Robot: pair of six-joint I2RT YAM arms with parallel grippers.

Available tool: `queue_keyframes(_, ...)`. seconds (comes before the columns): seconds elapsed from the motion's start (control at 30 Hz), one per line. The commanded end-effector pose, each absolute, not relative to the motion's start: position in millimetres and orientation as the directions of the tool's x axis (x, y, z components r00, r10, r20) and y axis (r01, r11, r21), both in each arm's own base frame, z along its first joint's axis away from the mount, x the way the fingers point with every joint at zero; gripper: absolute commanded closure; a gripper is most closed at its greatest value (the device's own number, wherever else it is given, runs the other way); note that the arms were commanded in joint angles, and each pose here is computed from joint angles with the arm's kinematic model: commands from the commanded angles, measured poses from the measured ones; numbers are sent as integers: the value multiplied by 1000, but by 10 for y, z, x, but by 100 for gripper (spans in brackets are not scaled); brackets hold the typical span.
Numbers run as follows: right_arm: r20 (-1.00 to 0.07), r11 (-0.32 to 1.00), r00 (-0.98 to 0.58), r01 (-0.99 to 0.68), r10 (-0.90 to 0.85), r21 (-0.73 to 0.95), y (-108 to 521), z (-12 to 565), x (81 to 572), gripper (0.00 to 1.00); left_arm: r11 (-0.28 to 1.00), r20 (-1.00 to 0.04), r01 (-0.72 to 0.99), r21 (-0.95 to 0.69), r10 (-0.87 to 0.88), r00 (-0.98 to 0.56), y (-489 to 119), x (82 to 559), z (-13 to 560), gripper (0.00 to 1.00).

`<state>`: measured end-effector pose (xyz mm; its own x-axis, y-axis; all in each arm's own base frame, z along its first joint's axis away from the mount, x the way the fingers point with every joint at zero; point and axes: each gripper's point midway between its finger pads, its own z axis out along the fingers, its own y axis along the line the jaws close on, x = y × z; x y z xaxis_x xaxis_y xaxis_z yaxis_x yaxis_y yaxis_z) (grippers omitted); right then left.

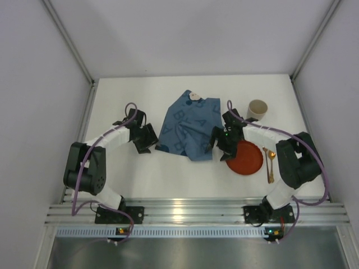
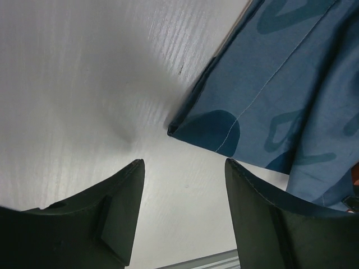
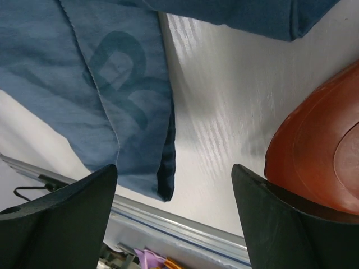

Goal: Set the dinner table for one person

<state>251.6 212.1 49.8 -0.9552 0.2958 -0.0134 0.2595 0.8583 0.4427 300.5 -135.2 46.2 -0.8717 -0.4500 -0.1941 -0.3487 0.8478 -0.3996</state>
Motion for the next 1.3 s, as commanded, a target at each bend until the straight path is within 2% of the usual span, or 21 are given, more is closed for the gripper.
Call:
queue_keyframes(0.0,-52,849,-956,231,290,475,2217,583,2690,18,827,-199,-329,-456,-455,-868,-1499,3184,494,36)
queue_keyframes(0.13,-44,850,-954,243,297,468,2218,500,2690,25,834,-182,-345,-431,-455,-872,-1487,3198,358,37)
queue_keyframes(0.3,-28,852,-954,253,299,459,2241,439,2686,50,833,-169,-339,-438,-446,-879,-1540,3241,287,45)
queue_keyframes(0.33,-29,851,-954,253,299,460,2251,446,2692,53,834,-170,-334,-438,-442,-881,-1551,3255,281,45)
queue_keyframes(0.5,-27,852,-959,239,284,467,2341,493,2669,64,843,-151,-330,-426,-425,-892,-1581,3278,175,50)
queue_keyframes(0.67,-1,835,-960,245,281,492,2441,562,2591,65,844,-137,-327,-425,-417,-898,-1615,3285,90,53)
queue_keyframes(0.7,4,830,-960,244,280,502,2463,580,2583,68,845,-137,-325,-424,-415,-900,-1614,3285,80,53)
queue_keyframes(0.77,3,822,-960,241,280,516,2494,633,2559,73,845,-135,-324,-425,-413,-901,-1619,3287,64,57)
queue_keyframes(0.83,1,820,-960,241,281,520,2493,654,2550,83,845,-136,-316,-431,-407,-903,-1636,3295,65,64)
queue_keyframes(0.87,-6,821,-959,238,282,518,2483,666,2553,89,846,-137,-311,-434,-403,-905,-1643,3297,56,78)
queue_keyframes(0.93,-10,828,-959,240,284,508,2454,677,2558,92,844,-133,-306,-440,-398,-908,-1660,3306,46,97)
queue_keyframes(0.97,-21,831,-959,233,282,506,2445,697,2589,95,842,-131,-297,-450,-391,-911,-1681,3313,58,100)
queue_keyframes(1.1,-25,828,-953,249,302,503,2316,791,2723,100,859,-163,-272,-435,-372,-914,-1648,3403,158,100)
queue_keyframes(1.23,-63,794,-922,292,382,533,1982,1071,3091,100,891,-292,-252,-378,-373,-881,-1389,3593,542,100)
queue_keyframes(1.27,-101,777,-900,303,423,553,1802,1232,3302,100,893,-316,-249,-374,-375,-872,-1320,3628,626,100)
